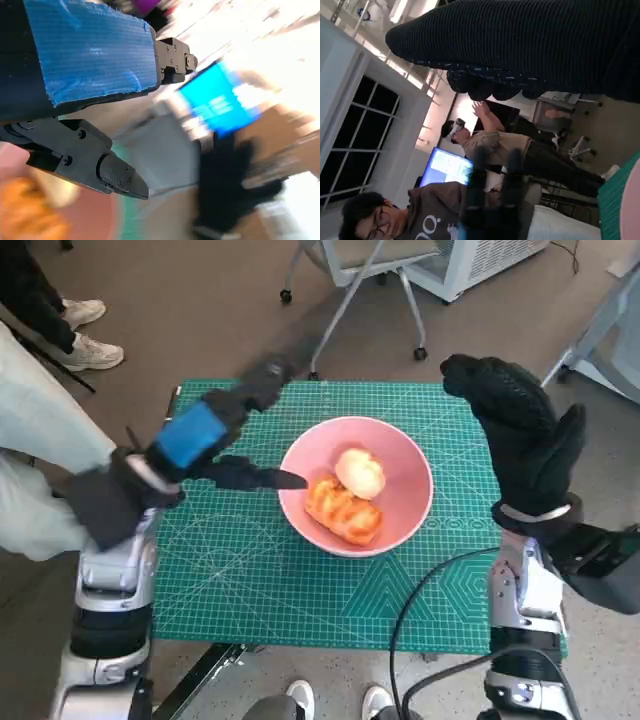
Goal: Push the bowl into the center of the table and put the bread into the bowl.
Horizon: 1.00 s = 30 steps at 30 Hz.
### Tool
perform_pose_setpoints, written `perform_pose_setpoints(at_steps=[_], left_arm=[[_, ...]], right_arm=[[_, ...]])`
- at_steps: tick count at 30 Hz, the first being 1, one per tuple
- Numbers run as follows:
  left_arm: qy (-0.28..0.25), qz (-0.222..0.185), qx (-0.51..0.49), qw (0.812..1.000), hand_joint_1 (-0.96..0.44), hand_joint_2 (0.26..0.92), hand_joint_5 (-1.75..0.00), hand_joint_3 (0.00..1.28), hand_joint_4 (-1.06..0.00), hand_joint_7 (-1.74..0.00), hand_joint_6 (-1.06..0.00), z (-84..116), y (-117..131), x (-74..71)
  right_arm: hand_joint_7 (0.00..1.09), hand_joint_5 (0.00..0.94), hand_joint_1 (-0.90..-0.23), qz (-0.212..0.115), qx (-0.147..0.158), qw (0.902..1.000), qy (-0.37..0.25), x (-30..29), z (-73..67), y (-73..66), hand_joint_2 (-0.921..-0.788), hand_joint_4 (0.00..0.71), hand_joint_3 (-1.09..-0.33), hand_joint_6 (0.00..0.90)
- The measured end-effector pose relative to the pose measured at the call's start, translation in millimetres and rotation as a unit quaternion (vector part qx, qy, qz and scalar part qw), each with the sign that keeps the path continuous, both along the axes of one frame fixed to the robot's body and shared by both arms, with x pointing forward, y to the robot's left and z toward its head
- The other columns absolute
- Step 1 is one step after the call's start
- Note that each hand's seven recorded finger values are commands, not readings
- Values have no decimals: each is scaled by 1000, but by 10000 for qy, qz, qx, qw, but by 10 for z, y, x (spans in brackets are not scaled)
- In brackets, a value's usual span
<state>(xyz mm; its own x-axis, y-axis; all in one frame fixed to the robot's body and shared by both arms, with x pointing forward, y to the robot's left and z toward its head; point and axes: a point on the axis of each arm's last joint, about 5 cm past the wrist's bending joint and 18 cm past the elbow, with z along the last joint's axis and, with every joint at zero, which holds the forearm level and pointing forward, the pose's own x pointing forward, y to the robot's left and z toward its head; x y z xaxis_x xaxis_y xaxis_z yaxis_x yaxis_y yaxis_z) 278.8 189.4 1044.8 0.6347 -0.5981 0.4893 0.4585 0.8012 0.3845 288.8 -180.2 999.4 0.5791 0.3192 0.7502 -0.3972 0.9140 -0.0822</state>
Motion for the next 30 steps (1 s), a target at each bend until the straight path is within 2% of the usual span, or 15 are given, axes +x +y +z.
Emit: perform_pose_setpoints(at_steps=[5,12,17,23,30], left_arm=[[-240,-144,-1086,9937,-604,918,1,135,1,-21,-35,-125,-74,8],[-470,-204,-2056,9773,-616,921,1,307,1,-45,-72,-292,-266,15],[-645,-127,-2076,9760,-645,921,1,391,1,-51,-69,-328,-308,17],[-723,-7,-1822,9806,-672,921,1,426,1,-46,-49,-332,-280,21],[-737,86,-1756,9817,-687,921,1,438,1,-47,-41,-325,-262,22]], right_arm=[[510,4,-651,22,-39,9999,-99,-8,69,8,-921,203,-739,52],[520,3,-660,73,-80,9996,-242,14,159,44,-921,202,-731,47],[524,0,-664,109,-108,9994,-308,44,198,71,-921,194,-726,43],[528,0,-667,110,-138,9993,-336,74,213,79,-921,192,-713,46],[528,0,-669,108,-176,9992,-356,83,229,72,-921,190,-701,49]])
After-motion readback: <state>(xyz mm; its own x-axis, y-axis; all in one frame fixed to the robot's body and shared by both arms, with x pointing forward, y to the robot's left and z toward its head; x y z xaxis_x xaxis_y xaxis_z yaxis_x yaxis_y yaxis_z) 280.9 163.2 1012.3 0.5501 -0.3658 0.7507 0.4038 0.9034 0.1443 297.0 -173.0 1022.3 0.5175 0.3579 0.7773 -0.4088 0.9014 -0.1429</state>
